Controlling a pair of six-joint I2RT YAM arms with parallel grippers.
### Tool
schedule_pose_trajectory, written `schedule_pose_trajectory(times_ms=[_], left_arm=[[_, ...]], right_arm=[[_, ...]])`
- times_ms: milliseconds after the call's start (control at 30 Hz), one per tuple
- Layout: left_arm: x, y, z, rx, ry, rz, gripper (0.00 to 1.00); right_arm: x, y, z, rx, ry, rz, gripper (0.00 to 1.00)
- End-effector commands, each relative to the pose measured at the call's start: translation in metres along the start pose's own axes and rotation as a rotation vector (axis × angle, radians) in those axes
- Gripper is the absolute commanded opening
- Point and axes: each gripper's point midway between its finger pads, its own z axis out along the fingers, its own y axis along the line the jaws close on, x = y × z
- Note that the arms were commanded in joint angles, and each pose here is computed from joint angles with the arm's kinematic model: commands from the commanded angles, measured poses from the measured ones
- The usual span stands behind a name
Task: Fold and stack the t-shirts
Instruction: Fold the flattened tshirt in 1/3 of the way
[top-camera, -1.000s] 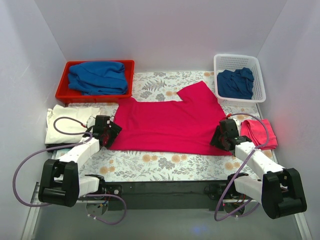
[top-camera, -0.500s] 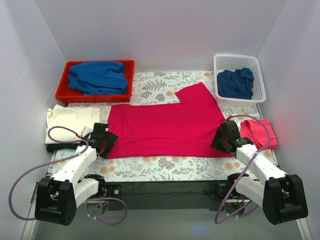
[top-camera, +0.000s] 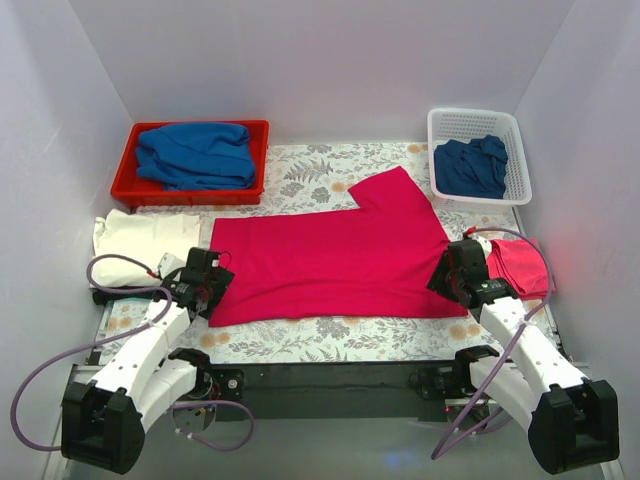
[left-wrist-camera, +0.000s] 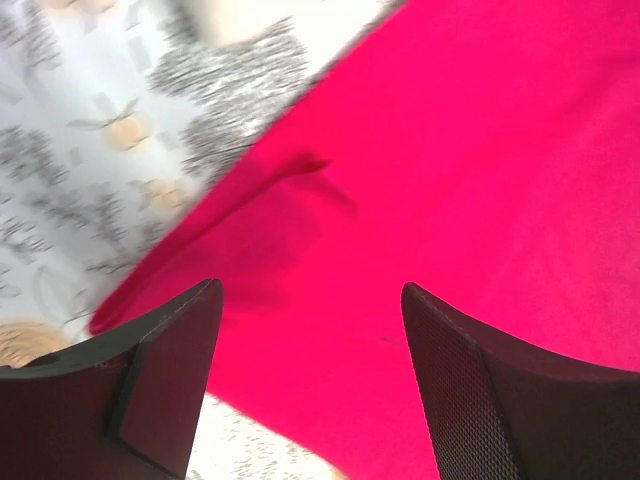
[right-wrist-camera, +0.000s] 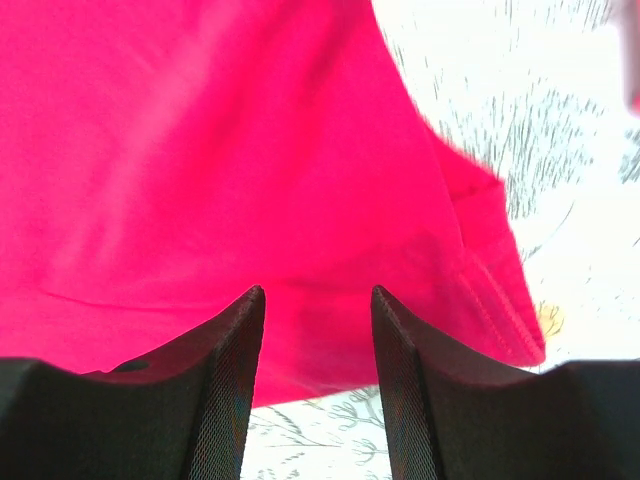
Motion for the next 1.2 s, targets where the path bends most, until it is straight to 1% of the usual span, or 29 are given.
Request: schedule_pose_trajectory(times_ms=[0,67,167,233,333,367,467,600,667,700,767,900,1000,1167], left_arm=[[-0.018,-0.045,-0.009,0.128,-0.048,0.039,0.7],[-0.02,-0.066,-0.009,0.175,-0.044,0.072,0.7],[-0.016,-0.087,0.0,0.187,-0.022,0.137,0.71],[-0.011,-0.095,0.006,0.197,-0.002,0.195,0.72],[-0.007,-0.112,0.008,0.263,0.013,0.246,0.72],[-0.007,-0.123,0.005,0.309,0.013,0.258,0.72],[0.0,-0.138,0.001,0.391,0.04,0.303,0.73],[0.015,-0.152,0.004,0.455,0.094,0.364,0.73],[0.027,-0.155,0.011,0.471,0.146,0.394,0.72],[0.03,-0.156,0.013,0.466,0.153,0.397,0.72],[0.046,-0.157,0.016,0.486,0.215,0.414,0.71],[0.057,-0.159,0.018,0.513,0.245,0.431,0.71],[0.065,-0.155,0.025,0.503,0.256,0.441,0.7],[0.073,-0.157,0.03,0.503,0.279,0.452,0.69]], right_arm=[[-0.056,0.021,-0.02,-0.037,-0.149,-0.017,0.53],[-0.082,0.033,-0.025,-0.052,-0.206,-0.057,0.54],[-0.107,0.044,-0.021,-0.04,-0.232,-0.115,0.54],[-0.117,0.051,-0.013,-0.022,-0.213,-0.148,0.55],[-0.12,0.054,0.003,0.0,-0.176,-0.195,0.56],[-0.124,0.058,0.004,-0.001,-0.174,-0.197,0.56],[-0.116,0.055,0.015,0.012,-0.132,-0.207,0.56],[-0.107,0.044,0.021,0.046,-0.11,-0.206,0.57],[-0.106,0.038,0.024,0.061,-0.102,-0.203,0.57],[-0.105,0.036,0.026,0.068,-0.096,-0.201,0.57],[-0.103,0.032,0.032,0.077,-0.073,-0.198,0.57],[-0.098,0.026,0.033,0.083,-0.051,-0.194,0.57],[-0.094,0.011,0.031,0.125,-0.035,-0.184,0.57],[-0.088,0.001,0.032,0.146,-0.006,-0.192,0.57]])
